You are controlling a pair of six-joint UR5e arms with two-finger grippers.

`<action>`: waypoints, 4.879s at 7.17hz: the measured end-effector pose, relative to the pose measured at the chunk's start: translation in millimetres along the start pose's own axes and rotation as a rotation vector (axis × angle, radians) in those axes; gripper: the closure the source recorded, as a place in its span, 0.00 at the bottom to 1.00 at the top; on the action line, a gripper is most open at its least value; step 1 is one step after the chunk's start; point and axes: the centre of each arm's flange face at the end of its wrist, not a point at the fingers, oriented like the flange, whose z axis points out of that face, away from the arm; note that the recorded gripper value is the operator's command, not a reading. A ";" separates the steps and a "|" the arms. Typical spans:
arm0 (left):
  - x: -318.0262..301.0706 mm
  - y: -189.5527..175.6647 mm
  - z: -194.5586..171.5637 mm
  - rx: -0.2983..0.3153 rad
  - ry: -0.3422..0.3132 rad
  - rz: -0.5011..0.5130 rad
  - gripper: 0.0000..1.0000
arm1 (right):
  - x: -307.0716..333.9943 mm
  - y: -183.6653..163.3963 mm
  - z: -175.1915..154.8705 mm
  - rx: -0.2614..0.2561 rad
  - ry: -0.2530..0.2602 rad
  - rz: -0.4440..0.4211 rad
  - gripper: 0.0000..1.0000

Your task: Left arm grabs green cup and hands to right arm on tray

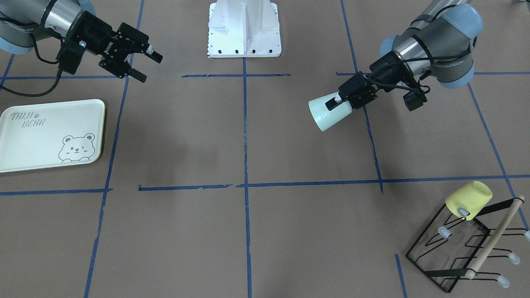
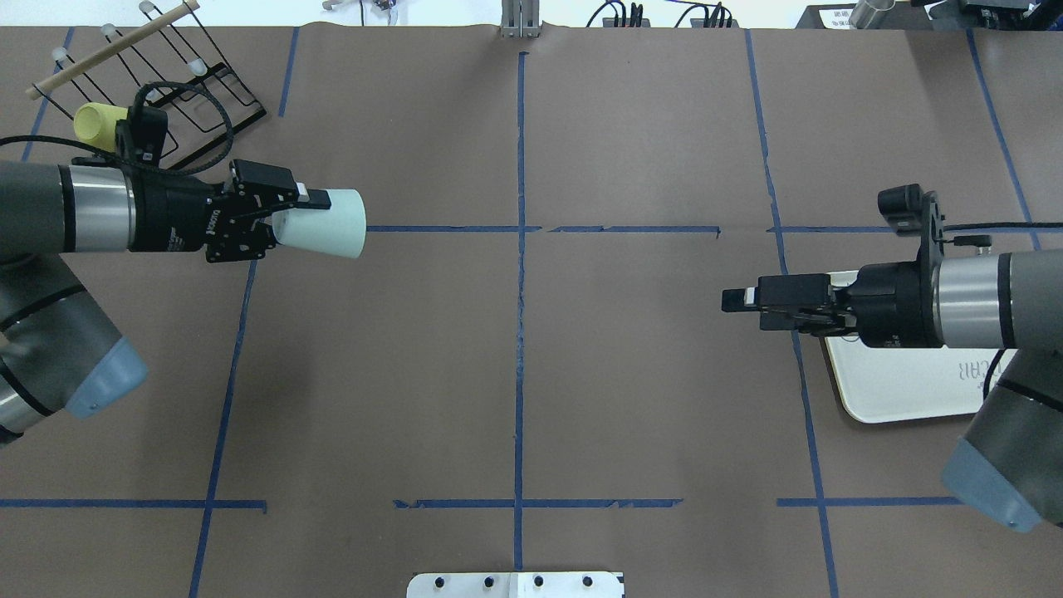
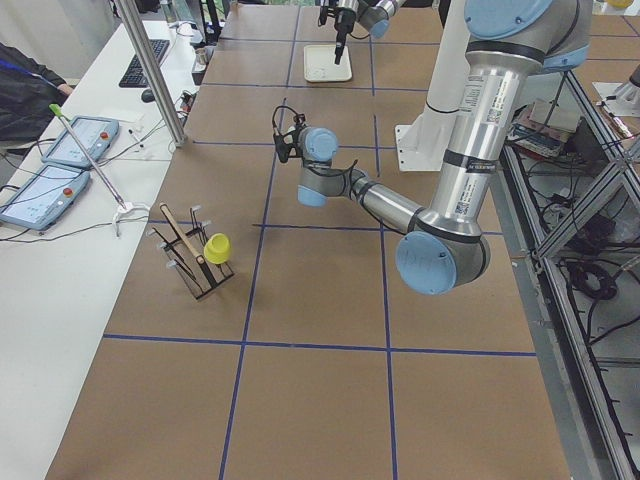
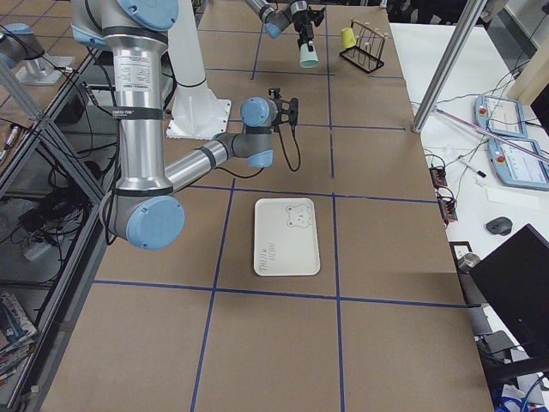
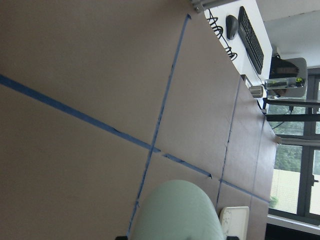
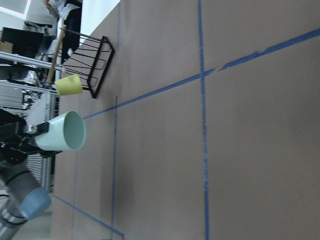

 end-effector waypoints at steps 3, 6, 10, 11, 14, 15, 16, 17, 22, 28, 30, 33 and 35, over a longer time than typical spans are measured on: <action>-2.7 50.0 10.5 -0.126 0.183 0.011 0.68 | 8.7 44.4 56.0 -0.021 -0.352 0.011 0.00; -11.1 112.4 31.5 -0.247 0.343 -0.012 0.68 | -30.3 65.6 104.0 -0.006 -0.523 0.067 0.00; -15.6 142.1 48.3 -0.292 0.387 -0.055 0.68 | -54.5 60.1 135.5 0.030 -0.538 0.106 0.06; -15.4 142.9 50.4 -0.298 0.384 -0.077 0.68 | -62.4 58.7 142.6 0.032 -0.532 0.126 0.06; -13.3 142.6 59.9 -0.300 0.384 -0.100 0.68 | -76.2 57.7 155.0 0.037 -0.513 0.146 0.07; -12.3 142.6 61.2 -0.299 0.386 -0.102 0.68 | -76.4 58.9 157.2 0.037 -0.508 0.149 0.09; -11.5 142.8 61.8 -0.300 0.387 -0.103 0.68 | -76.2 61.6 159.5 0.033 -0.505 0.152 0.11; -11.1 142.8 62.1 -0.300 0.388 -0.104 0.68 | -76.1 65.0 161.3 0.027 -0.504 0.156 0.13; -10.3 142.6 62.5 -0.297 0.391 -0.105 0.68 | -76.3 77.5 165.6 -0.001 -0.505 0.184 0.54; -4.3 143.8 65.9 -0.307 0.397 -0.138 0.68 | -77.7 80.0 165.2 -0.015 -0.510 0.220 0.64; -3.4 144.0 66.3 -0.309 0.398 -0.142 0.68 | -78.2 80.6 165.0 -0.016 -0.512 0.220 0.64; -4.2 143.5 66.4 -0.308 0.396 -0.143 0.68 | -79.7 80.8 163.8 -0.017 -0.518 0.219 0.64; -6.0 142.9 67.8 -0.306 0.392 -0.144 0.68 | -80.5 80.2 163.4 -0.015 -0.521 0.218 0.65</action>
